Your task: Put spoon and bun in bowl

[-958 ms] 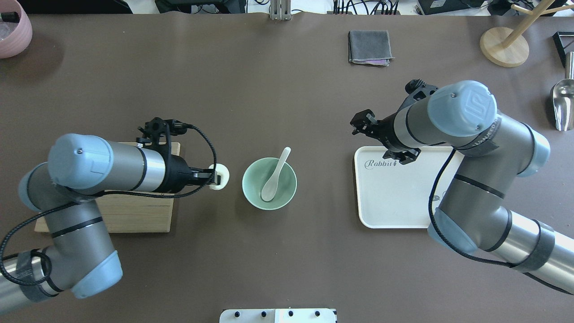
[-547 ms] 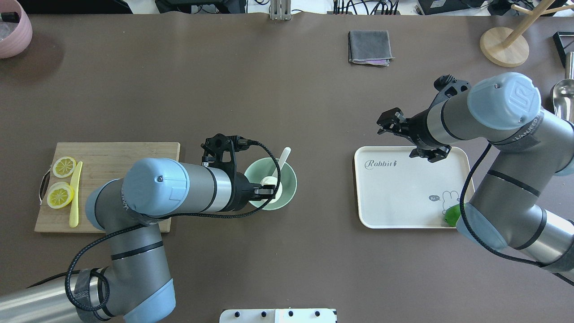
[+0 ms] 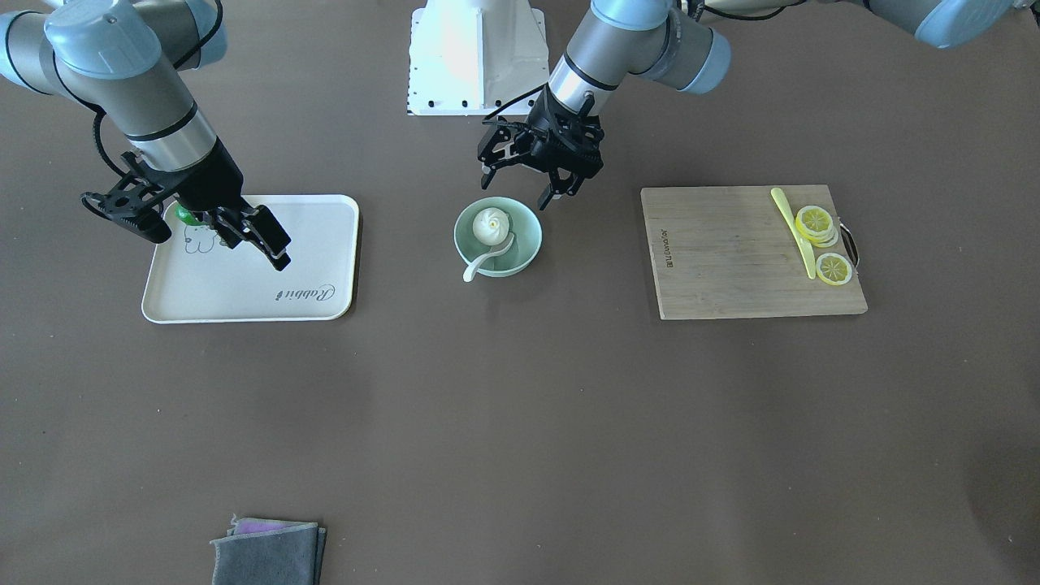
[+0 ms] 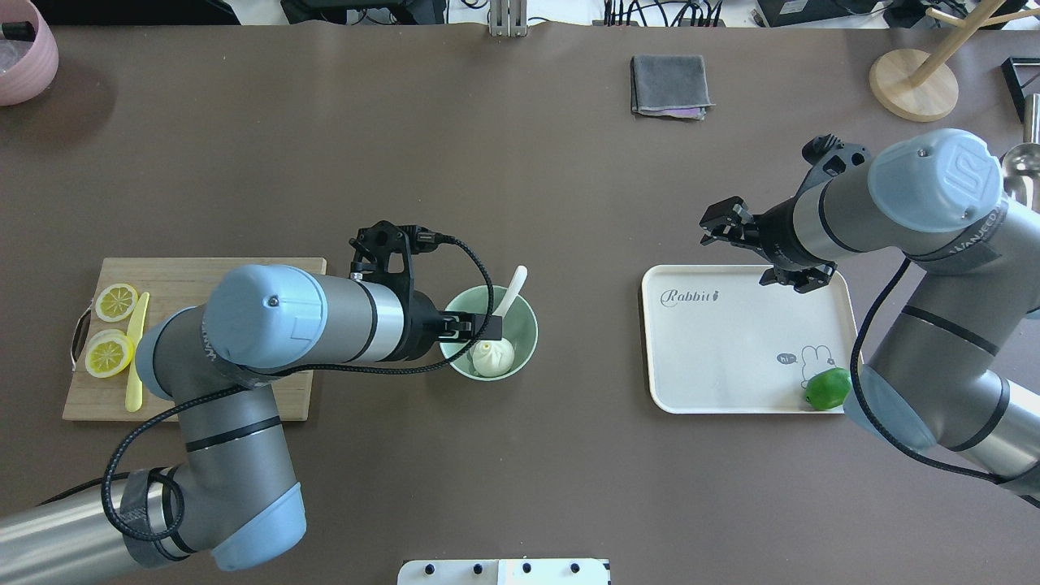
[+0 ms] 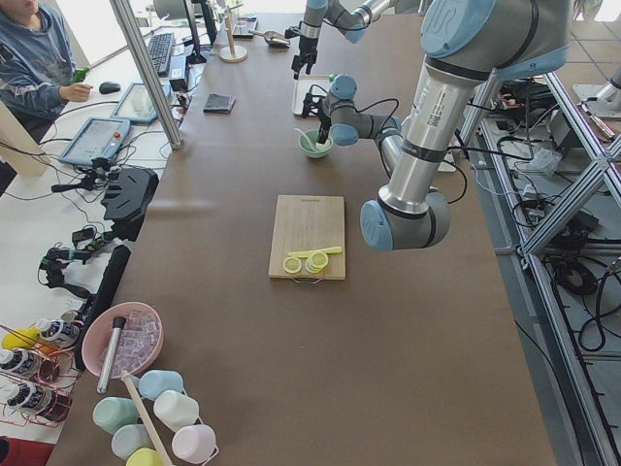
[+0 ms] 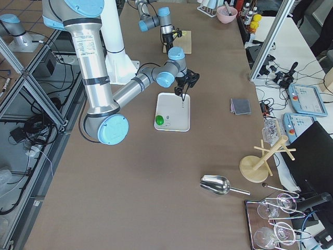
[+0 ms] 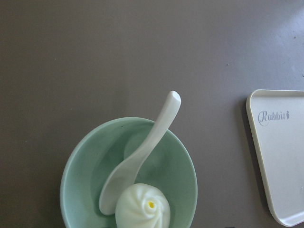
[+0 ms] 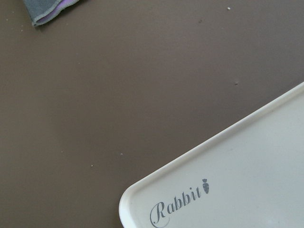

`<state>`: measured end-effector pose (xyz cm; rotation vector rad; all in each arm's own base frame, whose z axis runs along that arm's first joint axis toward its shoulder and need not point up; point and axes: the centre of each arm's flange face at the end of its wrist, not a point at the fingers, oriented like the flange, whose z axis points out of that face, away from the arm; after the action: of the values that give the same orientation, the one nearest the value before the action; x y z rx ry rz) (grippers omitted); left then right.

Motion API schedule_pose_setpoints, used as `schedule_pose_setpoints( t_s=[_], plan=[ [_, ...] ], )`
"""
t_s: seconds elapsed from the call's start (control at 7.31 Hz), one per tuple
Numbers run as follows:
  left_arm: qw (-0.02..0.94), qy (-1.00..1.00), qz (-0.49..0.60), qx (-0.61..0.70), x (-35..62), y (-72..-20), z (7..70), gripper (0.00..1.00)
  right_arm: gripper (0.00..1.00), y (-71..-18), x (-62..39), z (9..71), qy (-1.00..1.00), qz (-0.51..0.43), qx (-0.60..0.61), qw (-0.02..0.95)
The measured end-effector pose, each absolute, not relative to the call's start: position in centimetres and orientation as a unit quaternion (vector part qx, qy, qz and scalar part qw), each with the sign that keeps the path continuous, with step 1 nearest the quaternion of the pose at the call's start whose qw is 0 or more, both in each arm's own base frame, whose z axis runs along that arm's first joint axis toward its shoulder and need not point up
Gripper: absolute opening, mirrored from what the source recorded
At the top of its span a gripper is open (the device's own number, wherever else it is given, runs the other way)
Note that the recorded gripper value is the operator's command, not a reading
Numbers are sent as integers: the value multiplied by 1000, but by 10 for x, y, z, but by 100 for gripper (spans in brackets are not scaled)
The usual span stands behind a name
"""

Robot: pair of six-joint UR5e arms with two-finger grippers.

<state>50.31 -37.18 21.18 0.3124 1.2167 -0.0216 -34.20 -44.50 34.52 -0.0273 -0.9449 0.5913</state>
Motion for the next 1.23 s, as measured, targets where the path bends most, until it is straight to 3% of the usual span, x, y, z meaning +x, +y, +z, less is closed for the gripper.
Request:
schedule_pose_setpoints(
  t_s=[0.27,0.82,1.23],
  plan=[
    [834,534,2,139,448,-416,258,98,100,-436,-318,367,-436,239,12,868],
    [880,435,107,161,250,-486,417,98,100,-436,-199,453,-390,159,33,907],
    [882,426,117,164,70,-463,519,98,100,-431,-66,537,-381,77,50,920]
  ],
)
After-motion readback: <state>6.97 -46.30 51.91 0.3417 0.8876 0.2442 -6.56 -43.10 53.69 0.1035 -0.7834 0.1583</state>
